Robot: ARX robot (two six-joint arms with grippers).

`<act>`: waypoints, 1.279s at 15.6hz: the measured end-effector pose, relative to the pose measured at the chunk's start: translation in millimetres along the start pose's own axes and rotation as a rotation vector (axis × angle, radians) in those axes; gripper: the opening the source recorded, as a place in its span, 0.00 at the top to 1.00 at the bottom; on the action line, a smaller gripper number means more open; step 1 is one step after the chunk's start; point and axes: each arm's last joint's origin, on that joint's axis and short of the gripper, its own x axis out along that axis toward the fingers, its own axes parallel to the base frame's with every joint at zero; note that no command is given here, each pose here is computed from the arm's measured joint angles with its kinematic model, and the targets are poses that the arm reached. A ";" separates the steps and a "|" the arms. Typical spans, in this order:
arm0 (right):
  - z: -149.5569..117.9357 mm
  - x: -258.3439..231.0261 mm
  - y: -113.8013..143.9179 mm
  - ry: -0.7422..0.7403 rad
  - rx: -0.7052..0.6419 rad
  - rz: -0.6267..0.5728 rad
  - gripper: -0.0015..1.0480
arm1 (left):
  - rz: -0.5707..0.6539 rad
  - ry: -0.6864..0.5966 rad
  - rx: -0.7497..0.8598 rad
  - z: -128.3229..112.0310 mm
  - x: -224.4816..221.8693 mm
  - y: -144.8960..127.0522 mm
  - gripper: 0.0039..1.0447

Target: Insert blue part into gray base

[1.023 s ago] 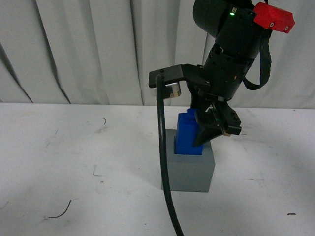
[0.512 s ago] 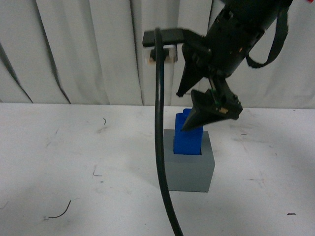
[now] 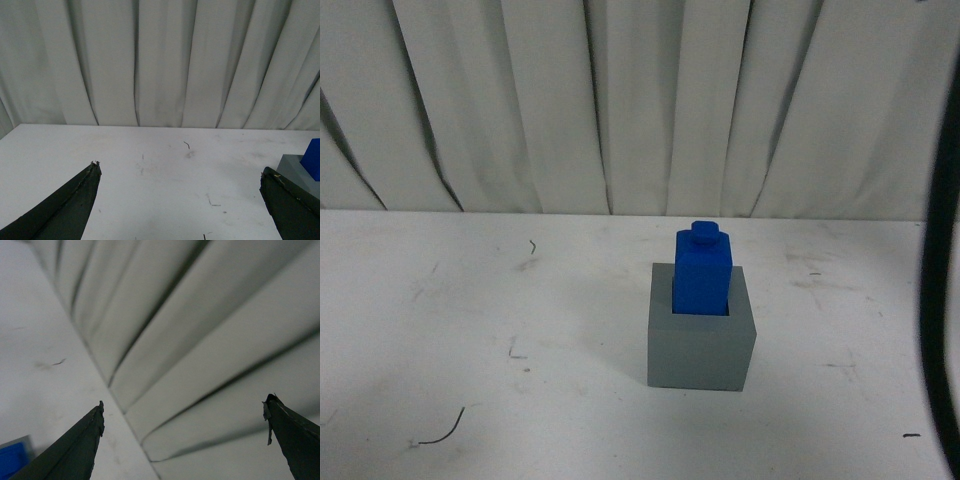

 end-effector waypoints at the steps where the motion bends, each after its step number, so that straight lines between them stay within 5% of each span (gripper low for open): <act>1: -7.3 -17.5 -5.6 -0.031 0.044 -0.113 0.06 | 0.000 0.000 0.000 0.0 0.0 0.0 0.06; 6: -36.6 -99.6 -18.4 -0.145 0.306 -0.529 0.08 | 0.000 0.000 0.000 0.0 0.0 0.0 0.06; 8: -43.4 -130.5 6.2 0.057 0.577 -0.687 0.27 | 0.000 0.000 0.000 0.0 0.0 0.0 0.06; 12: -55.3 -190.3 87.6 0.146 0.715 -0.719 0.66 | -0.001 0.000 0.000 0.0 0.0 0.0 0.06; 15: -44.5 -214.0 143.9 0.083 0.681 -0.716 0.97 | 0.000 0.000 0.000 0.0 0.0 0.0 0.06; 20: -57.0 -208.9 179.8 0.082 0.678 -0.741 0.98 | 0.000 0.000 0.000 0.0 0.0 0.0 0.06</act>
